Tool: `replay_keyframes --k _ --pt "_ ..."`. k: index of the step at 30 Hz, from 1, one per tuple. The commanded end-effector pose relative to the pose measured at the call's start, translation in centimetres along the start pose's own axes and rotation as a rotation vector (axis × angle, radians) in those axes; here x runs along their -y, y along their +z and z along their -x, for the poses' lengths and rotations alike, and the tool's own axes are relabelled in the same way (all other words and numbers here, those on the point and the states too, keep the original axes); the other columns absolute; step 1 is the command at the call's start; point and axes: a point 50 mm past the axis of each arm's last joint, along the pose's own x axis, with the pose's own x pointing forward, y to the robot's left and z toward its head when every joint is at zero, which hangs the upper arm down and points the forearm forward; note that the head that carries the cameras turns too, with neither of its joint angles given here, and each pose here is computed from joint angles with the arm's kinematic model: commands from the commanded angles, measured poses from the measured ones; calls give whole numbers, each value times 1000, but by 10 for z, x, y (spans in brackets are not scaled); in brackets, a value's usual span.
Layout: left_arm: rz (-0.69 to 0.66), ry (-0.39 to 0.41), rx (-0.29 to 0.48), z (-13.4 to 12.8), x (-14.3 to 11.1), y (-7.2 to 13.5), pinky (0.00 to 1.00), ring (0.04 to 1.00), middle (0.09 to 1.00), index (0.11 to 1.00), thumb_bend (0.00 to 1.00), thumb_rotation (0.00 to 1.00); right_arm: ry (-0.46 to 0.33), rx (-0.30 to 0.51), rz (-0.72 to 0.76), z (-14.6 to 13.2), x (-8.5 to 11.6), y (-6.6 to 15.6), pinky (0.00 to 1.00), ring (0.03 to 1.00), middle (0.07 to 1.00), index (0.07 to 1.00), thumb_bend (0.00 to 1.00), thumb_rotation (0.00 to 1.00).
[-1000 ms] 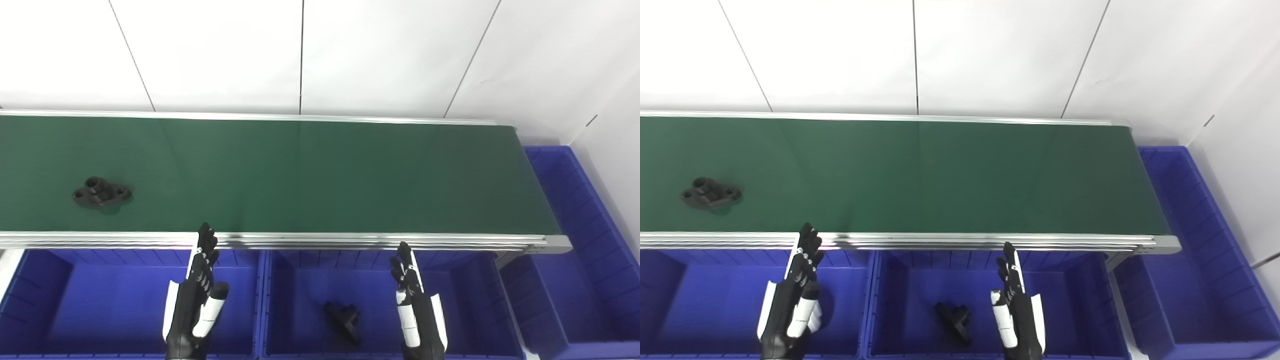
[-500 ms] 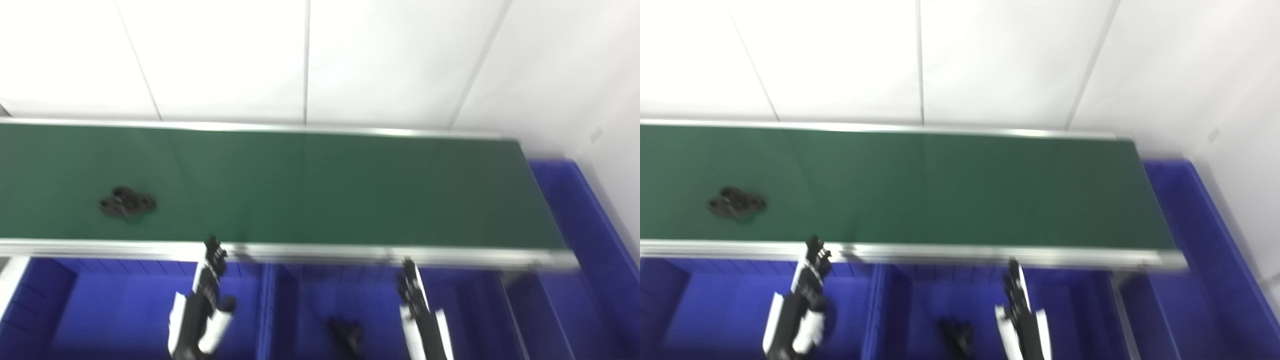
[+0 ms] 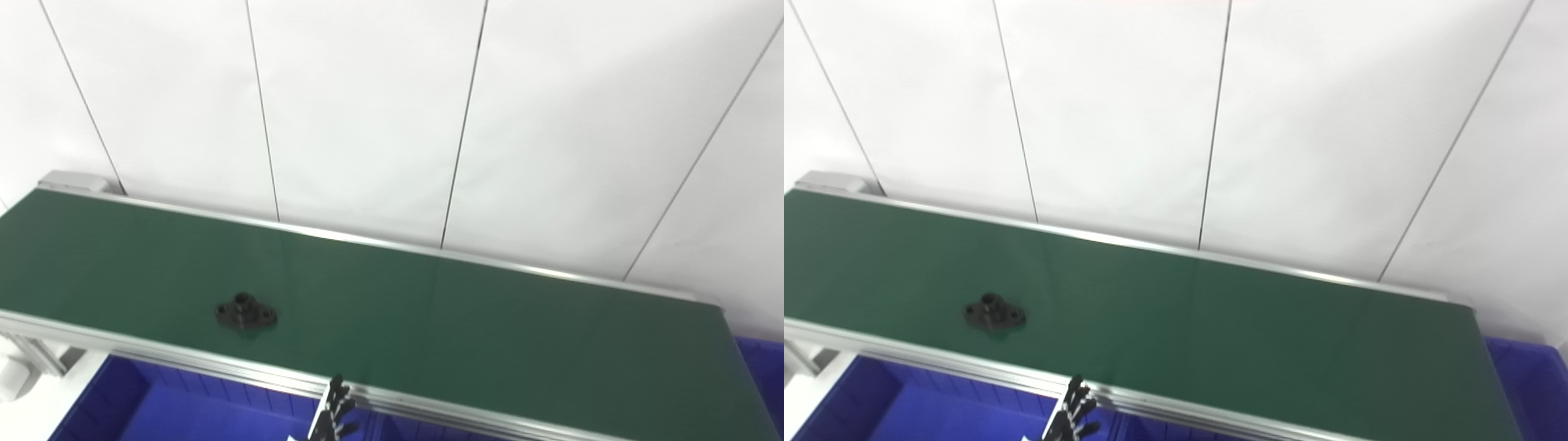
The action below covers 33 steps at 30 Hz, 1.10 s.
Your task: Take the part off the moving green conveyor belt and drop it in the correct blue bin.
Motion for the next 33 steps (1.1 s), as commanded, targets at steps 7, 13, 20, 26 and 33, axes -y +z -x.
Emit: replay_keyframes --k 7,13,20,26,33 --pt "-6 5 95 -4 2 16 807 932 979 1000 881 710 34 154 112 -10 -1 24 1000 999 1000 1000 715 964" --pt "11 3 86 -4 -4 21 836 942 994 1000 905 706 34 295 328 -23 -4 51 980 971 982 1000 720 769" --pt "4 -14 87 -6 -10 27 874 961 1000 1000 887 752 -5 428 569 -54 -4 108 889 941 961 960 905 554" --pt "3 -21 97 -8 -9 27 922 969 1000 1000 828 779 -10 407 684 -88 -7 147 666 789 855 858 1000 423" --pt "27 -26 97 -7 -4 28 951 979 1000 1000 822 785 26 404 846 -130 -26 173 667 779 844 848 1000 408"
